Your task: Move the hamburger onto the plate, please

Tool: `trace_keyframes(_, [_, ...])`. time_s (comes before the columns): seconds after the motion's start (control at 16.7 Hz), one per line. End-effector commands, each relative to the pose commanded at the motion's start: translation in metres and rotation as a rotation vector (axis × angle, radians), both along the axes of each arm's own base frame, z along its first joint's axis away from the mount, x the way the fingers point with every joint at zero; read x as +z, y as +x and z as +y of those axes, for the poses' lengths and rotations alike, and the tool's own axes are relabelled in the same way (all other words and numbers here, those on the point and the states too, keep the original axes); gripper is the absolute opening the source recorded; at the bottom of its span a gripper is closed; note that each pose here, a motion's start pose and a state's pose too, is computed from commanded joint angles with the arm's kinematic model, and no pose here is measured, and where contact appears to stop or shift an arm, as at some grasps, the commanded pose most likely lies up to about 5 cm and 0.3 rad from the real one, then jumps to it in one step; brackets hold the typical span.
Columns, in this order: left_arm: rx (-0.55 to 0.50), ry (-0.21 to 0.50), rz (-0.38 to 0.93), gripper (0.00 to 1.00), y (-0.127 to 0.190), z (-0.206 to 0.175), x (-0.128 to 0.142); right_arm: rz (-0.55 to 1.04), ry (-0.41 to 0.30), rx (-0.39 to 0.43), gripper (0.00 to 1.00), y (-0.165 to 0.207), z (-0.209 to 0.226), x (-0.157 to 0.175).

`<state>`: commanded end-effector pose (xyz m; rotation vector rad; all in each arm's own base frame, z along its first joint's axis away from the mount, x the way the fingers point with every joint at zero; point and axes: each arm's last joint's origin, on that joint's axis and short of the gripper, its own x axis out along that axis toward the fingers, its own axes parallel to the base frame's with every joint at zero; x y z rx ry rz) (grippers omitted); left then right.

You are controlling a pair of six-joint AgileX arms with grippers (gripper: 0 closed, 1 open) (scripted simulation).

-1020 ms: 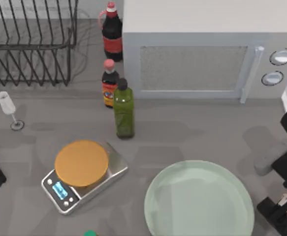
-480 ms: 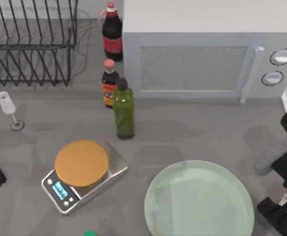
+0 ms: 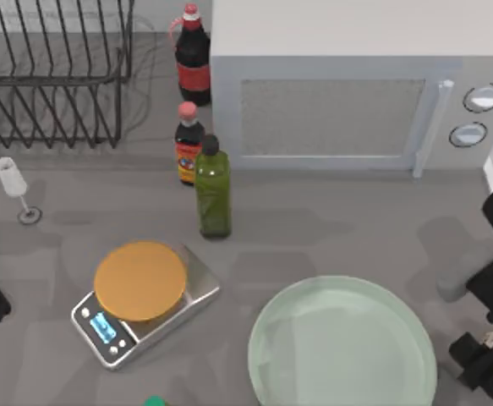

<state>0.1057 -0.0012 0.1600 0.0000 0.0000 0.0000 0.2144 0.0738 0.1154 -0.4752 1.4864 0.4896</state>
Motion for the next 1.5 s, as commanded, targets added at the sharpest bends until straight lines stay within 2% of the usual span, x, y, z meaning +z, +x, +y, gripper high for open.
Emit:
trace_keyframes(0.18, [0.0,0.0,0.0,1.0,0.0,0.0,0.0,-0.009,0.003,0.001,0.0,0.006,0.002,0.017])
trace_keyframes(0.66, [0.0,0.0,0.0,1.0,0.0,0.0,0.0,0.007,-0.002,0.0,0.0,0.0,0.0,0.096])
trace_keyframes(1.08, [0.0,0.0,0.0,1.0,0.0,0.0,0.0,0.006,-0.001,-0.007,0.0,0.0,0.001,0.098])
trace_keyframes(1.2, [0.0,0.0,0.0,1.0,0.0,0.0,0.0,0.012,0.001,-0.044,0.0,0.002,0.005,0.098])
trace_keyframes(1.32, [0.0,0.0,0.0,1.0,0.0,0.0,0.0,0.024,0.003,-0.114,0.0,0.006,0.012,0.098])
trace_keyframes(1.5, [0.0,0.0,0.0,1.0,0.0,0.0,0.0,0.05,0.003,-0.289,0.0,0.012,0.026,0.097])
